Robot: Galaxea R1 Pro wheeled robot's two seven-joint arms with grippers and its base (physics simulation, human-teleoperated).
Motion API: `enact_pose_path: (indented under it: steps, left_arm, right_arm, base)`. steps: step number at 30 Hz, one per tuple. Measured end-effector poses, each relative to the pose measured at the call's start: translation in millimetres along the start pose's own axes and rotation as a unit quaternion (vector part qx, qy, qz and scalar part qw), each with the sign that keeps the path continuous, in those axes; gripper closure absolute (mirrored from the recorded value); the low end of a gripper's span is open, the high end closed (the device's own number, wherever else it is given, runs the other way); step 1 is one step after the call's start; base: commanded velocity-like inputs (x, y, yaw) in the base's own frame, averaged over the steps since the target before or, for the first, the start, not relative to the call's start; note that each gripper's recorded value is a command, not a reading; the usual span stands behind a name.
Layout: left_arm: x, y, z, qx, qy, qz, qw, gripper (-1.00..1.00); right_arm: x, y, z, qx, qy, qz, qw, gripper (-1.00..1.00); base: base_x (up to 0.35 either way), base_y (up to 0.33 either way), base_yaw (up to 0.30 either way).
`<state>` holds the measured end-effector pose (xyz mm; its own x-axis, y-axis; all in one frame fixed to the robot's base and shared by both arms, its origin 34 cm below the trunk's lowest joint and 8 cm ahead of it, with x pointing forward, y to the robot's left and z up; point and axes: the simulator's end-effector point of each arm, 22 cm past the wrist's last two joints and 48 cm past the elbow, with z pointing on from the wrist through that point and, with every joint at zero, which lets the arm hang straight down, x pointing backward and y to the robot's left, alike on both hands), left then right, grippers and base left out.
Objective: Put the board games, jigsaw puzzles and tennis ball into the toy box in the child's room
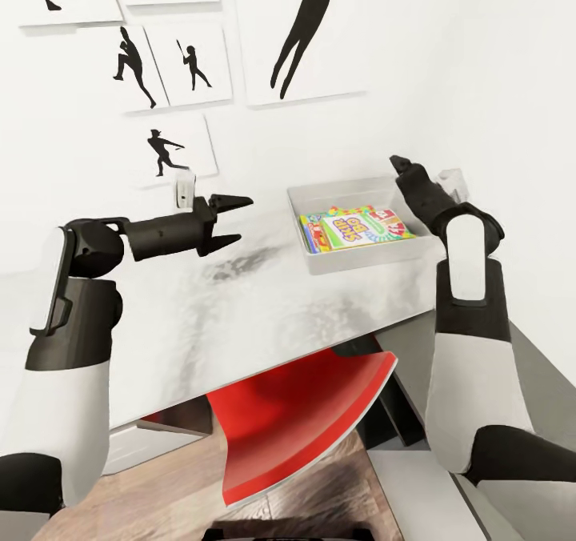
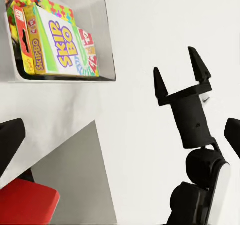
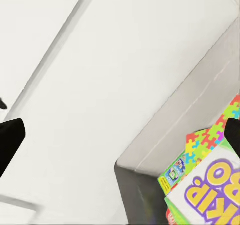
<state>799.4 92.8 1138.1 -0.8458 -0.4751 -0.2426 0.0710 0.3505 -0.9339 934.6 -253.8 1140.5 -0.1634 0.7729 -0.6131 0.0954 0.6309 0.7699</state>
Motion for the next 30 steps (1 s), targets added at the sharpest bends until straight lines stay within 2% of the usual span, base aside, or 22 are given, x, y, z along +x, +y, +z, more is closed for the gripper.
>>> enact_pose_path:
  steps: [3, 5, 7, 9, 12, 15, 17, 22, 30]
  left_arm:
    - [1.6, 5.2, 0.7, -0.007, 0.000, 0.001, 1.0000, -1.00]
    - [2.5, 7.5, 0.9, -0.010, 0.000, 0.000, 1.0000, -1.00]
    - [4.7, 12.5, 1.1, -0.014, 0.001, -0.003, 0.9999, -1.00]
    - [6.3, 15.9, 1.0, -0.016, 0.002, -0.005, 0.9999, -1.00]
    - [8.3, 18.3, 1.0, -0.018, 0.003, -0.006, 0.9998, -1.00]
    - [8.8, 18.9, 1.0, -0.018, 0.003, -0.006, 0.9998, -1.00]
    - [9.0, 20.1, 0.8, -0.019, 0.004, -0.007, 0.9998, -1.00]
    - [7.7, 22.6, -1.4, -0.021, 0.003, -0.006, 0.9997, -1.00]
    - [4.6, 26.7, -5.8, -0.026, 0.000, -0.005, 0.9996, -1.00]
  right_arm:
    - [-3.7, 6.4, -13.0, -0.026, -0.006, -0.023, 0.9994, -1.00]
    - [-3.7, 7.3, -16.4, -0.031, -0.005, -0.029, 0.9991, -1.00]
    - [1.6, 9.8, -21.5, -0.040, 0.005, -0.044, 0.9982, -1.00]
    - [15.4, 12.8, -25.1, -0.047, 0.031, -0.064, 0.9963, -1.00]
    - [42.2, 12.0, -30.6, -0.051, 0.088, -0.101, 0.9897, -1.00]
    - [51.0, 10.5, -32.9, -0.051, 0.108, -0.114, 0.9863, -1.00]
    - [65.3, 7.1, -37.0, -0.049, 0.141, -0.133, 0.9799, -1.00]
    - [79.5, 2.9, -42.2, -0.048, 0.174, -0.150, 0.9721, -1.00]
    - [92.3, -3.3, -47.8, -0.046, 0.200, -0.161, 0.9653, -1.00]
  base:
    - [0.000, 0.000, 0.000]
    - [0.000, 0.000, 0.000]
    - [0.000, 0.000, 0.000]
    - [-0.005, 0.000, 0.000]
    - [-0.059, 0.000, 0.000]
    - [-0.134, 0.002, 0.000]
    - [-0.196, 0.021, 0.000]
    - [-0.234, 0.075, 0.000]
    - [-0.249, 0.176, 0.000]
